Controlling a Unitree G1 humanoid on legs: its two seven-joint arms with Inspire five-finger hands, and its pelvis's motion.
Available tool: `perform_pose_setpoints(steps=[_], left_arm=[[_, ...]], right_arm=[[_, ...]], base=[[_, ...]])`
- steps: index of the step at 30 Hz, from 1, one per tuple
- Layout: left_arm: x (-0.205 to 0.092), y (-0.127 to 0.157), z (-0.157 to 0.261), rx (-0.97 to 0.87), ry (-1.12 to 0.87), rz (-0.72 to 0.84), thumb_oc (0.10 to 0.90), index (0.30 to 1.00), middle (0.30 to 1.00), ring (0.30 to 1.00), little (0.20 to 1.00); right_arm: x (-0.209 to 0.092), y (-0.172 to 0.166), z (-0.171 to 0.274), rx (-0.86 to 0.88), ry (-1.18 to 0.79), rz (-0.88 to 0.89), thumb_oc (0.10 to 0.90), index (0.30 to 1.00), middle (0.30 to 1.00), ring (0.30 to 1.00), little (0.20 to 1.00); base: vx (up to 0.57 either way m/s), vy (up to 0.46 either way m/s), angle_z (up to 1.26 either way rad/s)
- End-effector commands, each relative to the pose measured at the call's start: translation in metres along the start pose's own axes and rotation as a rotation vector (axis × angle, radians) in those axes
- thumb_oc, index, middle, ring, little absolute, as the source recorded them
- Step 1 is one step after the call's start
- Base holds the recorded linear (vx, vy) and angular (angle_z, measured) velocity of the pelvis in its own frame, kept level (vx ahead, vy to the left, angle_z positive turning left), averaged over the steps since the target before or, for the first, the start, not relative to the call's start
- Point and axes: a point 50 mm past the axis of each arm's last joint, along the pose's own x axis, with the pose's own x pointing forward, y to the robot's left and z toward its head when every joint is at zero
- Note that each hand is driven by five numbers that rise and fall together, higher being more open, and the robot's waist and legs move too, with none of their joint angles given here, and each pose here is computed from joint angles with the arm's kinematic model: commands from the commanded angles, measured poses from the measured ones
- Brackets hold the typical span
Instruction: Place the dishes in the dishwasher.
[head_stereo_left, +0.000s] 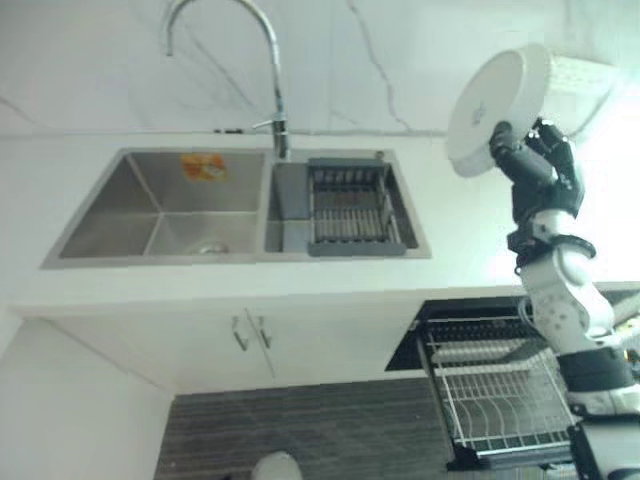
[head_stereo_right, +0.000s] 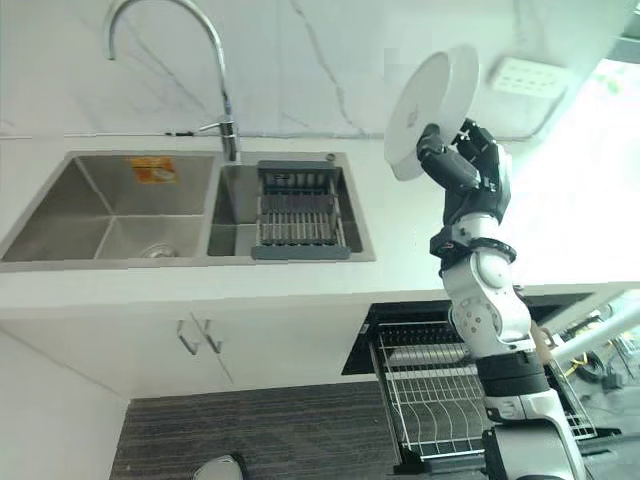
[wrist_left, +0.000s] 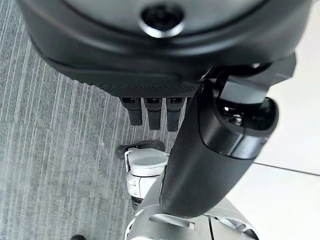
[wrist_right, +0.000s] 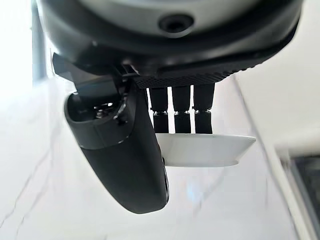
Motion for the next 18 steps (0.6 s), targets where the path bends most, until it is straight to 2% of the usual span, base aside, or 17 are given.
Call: perform_pose_setpoints(steps=[1, 4, 7, 13, 15, 18], left_arm=[[0.003, -0.022, 0.0, 0.055, -0.023, -0.087, 0.8, 0.9, 0.9, 0.9, 0.9], [0.003, -0.023, -0.003, 0.052, -0.015, -0.088, 0.8, 0.9, 0.9, 0.9, 0.9], [0.004, -0.027, -0.001, 0.07, -0.017, -0.098, 0.8, 0.9, 0.9, 0.9, 0.9], [0.006, -0.031, 0.009, 0.043, -0.051, -0.107, 0.8, 0.9, 0.9, 0.9, 0.9], [0.007, -0.035, 0.012, 0.048, -0.061, -0.121, 0.8, 0.9, 0.9, 0.9, 0.9], [0.007, -0.037, 0.012, 0.058, -0.062, -0.125, 0.8, 0.9, 0.9, 0.9, 0.9]], right_arm=[[0.0, 0.008, 0.093, 0.056, -0.485, 0.046, 0.4, 0.3, 0.3, 0.3, 0.3], [-0.018, -0.01, 0.095, -0.013, -0.533, -0.003, 0.4, 0.3, 0.3, 0.3, 0.3], [-0.043, -0.046, 0.087, -0.22, -0.481, -0.054, 0.4, 0.3, 0.3, 0.3, 0.3], [-0.047, -0.054, 0.071, -0.31, -0.355, 0.003, 0.4, 0.3, 0.3, 0.3, 0.3], [-0.048, -0.058, 0.053, -0.338, -0.243, 0.031, 0.4, 0.3, 0.3, 0.3, 0.3], [-0.047, -0.061, 0.042, -0.458, -0.185, 0.019, 0.4, 0.3, 0.3, 0.3, 0.3]], base=[[-0.01, -0.03, -0.49], [-0.03, -0.059, -0.57], [-0.06, -0.092, -0.57], [-0.02, -0.044, -0.62], [-0.03, -0.045, -0.25], [0.0, 0.0, 0.0]])
